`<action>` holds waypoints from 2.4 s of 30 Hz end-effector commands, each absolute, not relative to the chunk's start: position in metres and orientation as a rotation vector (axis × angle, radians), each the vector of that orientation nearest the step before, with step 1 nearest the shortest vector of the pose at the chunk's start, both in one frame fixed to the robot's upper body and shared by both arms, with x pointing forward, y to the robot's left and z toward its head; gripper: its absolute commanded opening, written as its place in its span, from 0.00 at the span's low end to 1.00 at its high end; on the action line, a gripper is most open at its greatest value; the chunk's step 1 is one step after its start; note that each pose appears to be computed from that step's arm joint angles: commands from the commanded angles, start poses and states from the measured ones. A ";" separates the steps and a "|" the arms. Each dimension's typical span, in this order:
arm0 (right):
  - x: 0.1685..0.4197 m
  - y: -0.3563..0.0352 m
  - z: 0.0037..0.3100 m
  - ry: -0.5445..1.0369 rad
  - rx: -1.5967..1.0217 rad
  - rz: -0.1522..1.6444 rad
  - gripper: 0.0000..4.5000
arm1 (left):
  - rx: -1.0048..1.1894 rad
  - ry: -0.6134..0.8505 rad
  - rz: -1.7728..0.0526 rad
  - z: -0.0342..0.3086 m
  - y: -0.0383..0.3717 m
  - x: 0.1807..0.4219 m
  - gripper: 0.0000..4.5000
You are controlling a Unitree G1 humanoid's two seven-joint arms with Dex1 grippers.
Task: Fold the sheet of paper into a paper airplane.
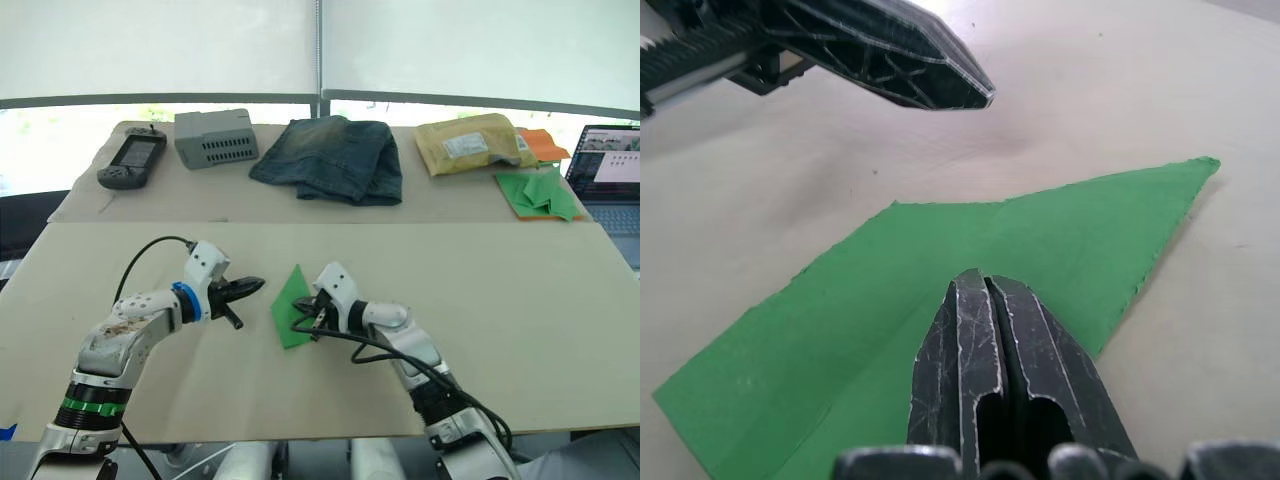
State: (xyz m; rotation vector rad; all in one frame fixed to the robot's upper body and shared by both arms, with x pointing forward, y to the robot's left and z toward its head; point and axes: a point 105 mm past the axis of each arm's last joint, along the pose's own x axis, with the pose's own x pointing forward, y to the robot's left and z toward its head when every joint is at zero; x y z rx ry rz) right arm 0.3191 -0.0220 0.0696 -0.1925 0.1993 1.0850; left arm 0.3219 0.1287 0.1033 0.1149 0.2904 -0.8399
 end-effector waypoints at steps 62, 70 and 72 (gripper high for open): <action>0.292 -0.036 0.075 0.445 -0.347 1.275 0.00 | 0.333 0.383 -0.947 0.074 0.106 0.323 0.00; 0.345 -0.046 0.130 0.166 -0.340 1.106 0.00 | 0.324 0.407 -0.933 0.067 0.111 0.319 0.00; 0.357 -0.046 0.137 0.122 -0.292 1.069 0.00 | 0.323 0.408 -0.931 0.067 0.111 0.319 0.00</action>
